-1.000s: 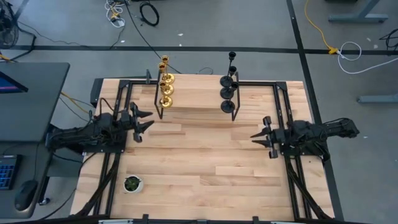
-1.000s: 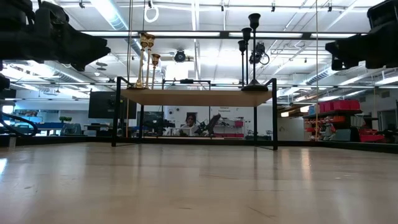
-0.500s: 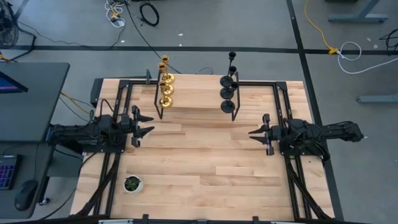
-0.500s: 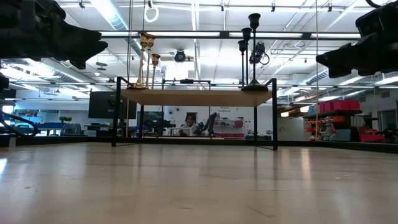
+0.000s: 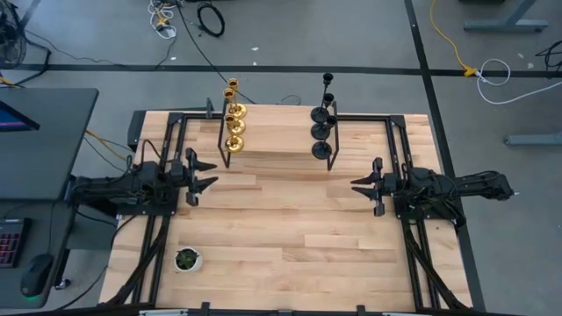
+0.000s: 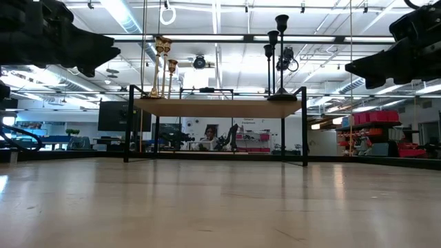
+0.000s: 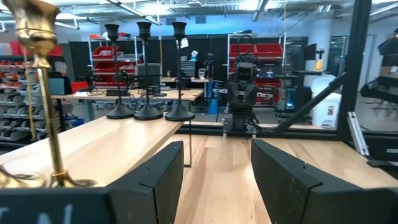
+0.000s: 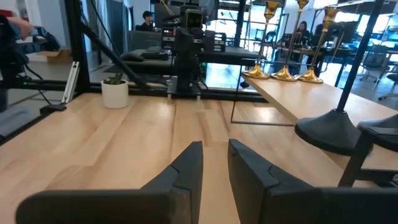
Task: Pick & Place candle stick holders
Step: Return to Home Position
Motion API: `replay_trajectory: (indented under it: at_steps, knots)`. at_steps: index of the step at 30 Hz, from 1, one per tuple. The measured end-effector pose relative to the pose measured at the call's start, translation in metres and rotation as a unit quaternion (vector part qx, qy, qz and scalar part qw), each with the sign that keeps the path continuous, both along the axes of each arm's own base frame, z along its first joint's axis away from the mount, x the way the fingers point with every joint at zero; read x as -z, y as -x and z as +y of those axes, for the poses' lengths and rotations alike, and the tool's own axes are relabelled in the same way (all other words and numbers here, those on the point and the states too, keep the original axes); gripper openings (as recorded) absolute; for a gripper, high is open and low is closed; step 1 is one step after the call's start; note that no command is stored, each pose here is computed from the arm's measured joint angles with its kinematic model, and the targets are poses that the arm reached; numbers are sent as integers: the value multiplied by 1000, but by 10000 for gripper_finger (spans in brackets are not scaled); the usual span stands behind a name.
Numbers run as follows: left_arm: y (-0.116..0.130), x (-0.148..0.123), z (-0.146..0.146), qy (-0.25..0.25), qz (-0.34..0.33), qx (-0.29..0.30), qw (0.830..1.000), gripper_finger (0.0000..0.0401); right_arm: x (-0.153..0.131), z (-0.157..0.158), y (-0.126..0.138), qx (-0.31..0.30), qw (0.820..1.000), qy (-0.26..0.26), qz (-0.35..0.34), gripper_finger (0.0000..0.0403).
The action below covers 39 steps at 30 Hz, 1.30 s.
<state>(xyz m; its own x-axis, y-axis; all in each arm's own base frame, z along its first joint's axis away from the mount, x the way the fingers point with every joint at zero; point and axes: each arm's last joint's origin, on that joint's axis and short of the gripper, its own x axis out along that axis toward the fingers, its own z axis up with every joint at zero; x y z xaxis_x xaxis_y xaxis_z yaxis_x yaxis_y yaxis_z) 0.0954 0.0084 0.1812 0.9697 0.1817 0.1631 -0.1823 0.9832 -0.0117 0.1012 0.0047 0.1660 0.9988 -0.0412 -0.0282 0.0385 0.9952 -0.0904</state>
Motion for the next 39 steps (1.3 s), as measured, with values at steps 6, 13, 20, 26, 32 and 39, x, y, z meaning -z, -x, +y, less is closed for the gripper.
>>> replay_trajectory:
  at_steps: [6,13,20,26,32,39]
  knots:
    - [0,0,2,0,0,-11,1000,190,0,0,0,0,1000,0,0,77]
    - [0,0,0,0,0,2,1000,190,0,0,0,0,1000,0,0,77]
    - [0,0,0,0,0,1,1000,190,0,0,0,0,1000,0,0,77]
    - [0,0,0,0,0,1,1000,190,0,0,0,0,1000,0,0,77]
    - [0,0,0,0,0,1,1000,190,0,0,0,0,1000,0,0,77]
    - [0,0,0,0,2,1,1000,190,0,0,0,0,1000,0,0,77]
